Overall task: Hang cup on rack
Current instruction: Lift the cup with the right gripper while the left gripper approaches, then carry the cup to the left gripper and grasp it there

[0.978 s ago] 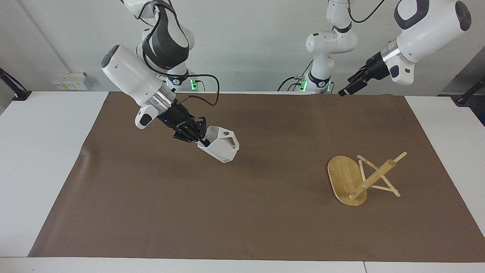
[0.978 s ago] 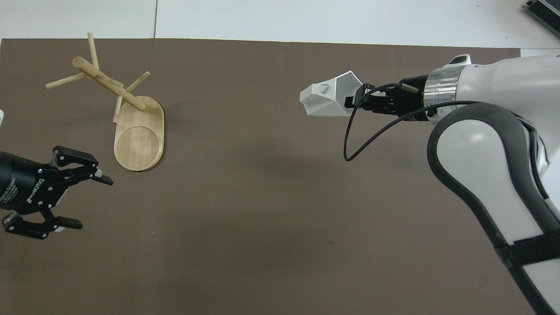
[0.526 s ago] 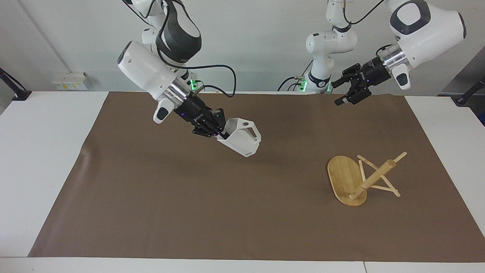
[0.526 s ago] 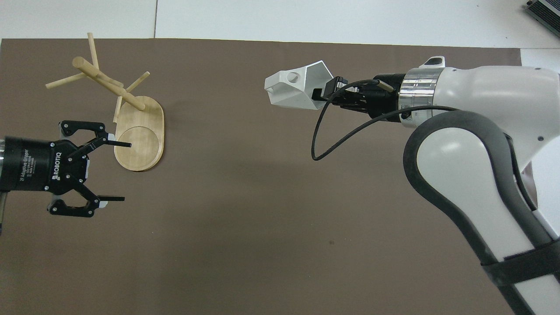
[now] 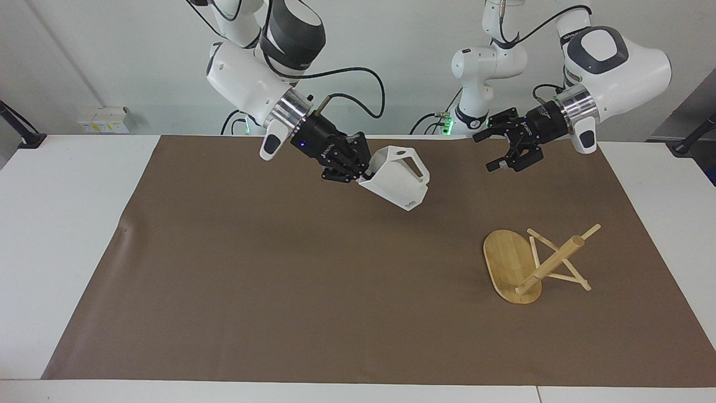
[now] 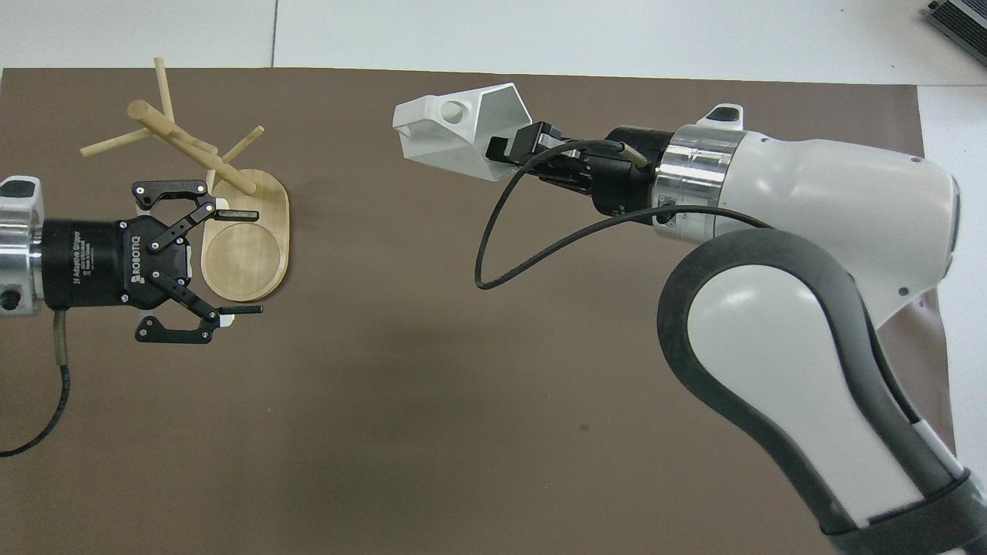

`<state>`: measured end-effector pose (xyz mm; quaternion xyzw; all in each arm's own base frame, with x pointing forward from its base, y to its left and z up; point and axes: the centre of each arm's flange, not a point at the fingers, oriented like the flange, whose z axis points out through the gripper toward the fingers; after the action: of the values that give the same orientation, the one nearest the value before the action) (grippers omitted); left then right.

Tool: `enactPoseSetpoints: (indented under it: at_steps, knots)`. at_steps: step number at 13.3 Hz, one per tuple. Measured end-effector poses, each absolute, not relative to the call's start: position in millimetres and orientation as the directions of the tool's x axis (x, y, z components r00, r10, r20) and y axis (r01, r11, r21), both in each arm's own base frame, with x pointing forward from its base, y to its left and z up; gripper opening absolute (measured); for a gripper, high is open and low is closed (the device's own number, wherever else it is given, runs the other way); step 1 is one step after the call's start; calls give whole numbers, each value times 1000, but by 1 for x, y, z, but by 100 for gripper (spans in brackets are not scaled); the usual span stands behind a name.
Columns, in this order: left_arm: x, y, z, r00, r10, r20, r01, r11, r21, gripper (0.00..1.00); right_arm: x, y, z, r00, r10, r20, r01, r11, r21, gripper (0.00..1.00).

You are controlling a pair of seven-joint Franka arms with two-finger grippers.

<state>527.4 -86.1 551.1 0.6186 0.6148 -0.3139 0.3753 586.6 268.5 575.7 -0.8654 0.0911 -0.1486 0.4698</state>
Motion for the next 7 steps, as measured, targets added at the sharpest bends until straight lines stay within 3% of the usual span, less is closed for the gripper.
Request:
enactPoseSetpoints:
  at_steps: [4, 7]
  knots:
    - [567, -89, 550, 29, 510, -860, 995, 63, 71, 100, 559, 319, 577, 964, -227, 138, -2, -525, -851, 6]
    - [574, -91, 549, 28, 508, -861, 996, 62, 69, 100, 547, 339, 575, 974, -194, 115, -3, -520, -854, 6]
